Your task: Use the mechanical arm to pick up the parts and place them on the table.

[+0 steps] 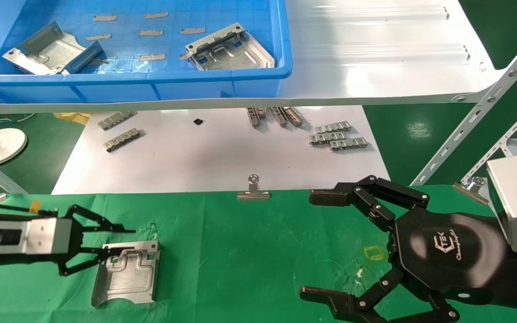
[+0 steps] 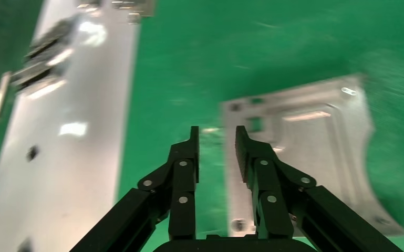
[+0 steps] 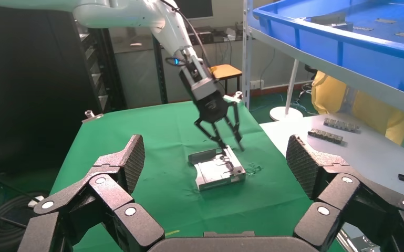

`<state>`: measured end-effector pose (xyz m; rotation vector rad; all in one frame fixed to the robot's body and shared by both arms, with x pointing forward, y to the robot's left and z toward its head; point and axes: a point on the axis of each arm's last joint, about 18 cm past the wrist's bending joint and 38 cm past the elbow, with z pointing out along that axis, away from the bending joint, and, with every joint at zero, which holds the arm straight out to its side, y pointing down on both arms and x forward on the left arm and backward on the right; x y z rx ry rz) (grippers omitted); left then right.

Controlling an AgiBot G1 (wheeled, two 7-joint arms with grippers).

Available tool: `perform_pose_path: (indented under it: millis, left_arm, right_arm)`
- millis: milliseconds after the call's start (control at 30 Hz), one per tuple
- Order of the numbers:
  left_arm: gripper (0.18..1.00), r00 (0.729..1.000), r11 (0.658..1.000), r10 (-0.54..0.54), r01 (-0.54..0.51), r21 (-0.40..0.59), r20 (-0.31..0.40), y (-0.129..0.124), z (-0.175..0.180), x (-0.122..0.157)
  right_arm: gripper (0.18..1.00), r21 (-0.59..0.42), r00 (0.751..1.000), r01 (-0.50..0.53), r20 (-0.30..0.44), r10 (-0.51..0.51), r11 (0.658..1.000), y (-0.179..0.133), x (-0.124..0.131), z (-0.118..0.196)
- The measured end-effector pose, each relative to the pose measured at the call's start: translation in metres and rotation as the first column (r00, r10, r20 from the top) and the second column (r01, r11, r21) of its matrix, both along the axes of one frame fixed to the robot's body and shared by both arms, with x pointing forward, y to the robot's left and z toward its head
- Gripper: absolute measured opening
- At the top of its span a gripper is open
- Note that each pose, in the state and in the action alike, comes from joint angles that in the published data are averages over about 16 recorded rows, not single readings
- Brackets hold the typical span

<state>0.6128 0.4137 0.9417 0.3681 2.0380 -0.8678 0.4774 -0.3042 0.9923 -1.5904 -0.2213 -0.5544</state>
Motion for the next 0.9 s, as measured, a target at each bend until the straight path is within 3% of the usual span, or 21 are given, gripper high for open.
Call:
perform_pose_path:
  millis: [433, 900]
  left_arm:
    - [0.469, 0.998, 0.986, 0.014, -0.023, -0.164, -0.057, 0.003, 0.004, -0.009]
    - [0.782, 0.996, 0.974, -0.006, -0.014, -0.228, -0.085, -0.003, 0.003, -0.013]
  right_arm:
    - [1.0, 0.0, 1.0, 0.0, 0.0, 0.0, 1.0, 0.0, 0.0, 0.0]
    - [1.0, 0.0, 1.0, 0.001, 0.0, -0.001, 1.0, 0.0, 0.0, 0.0]
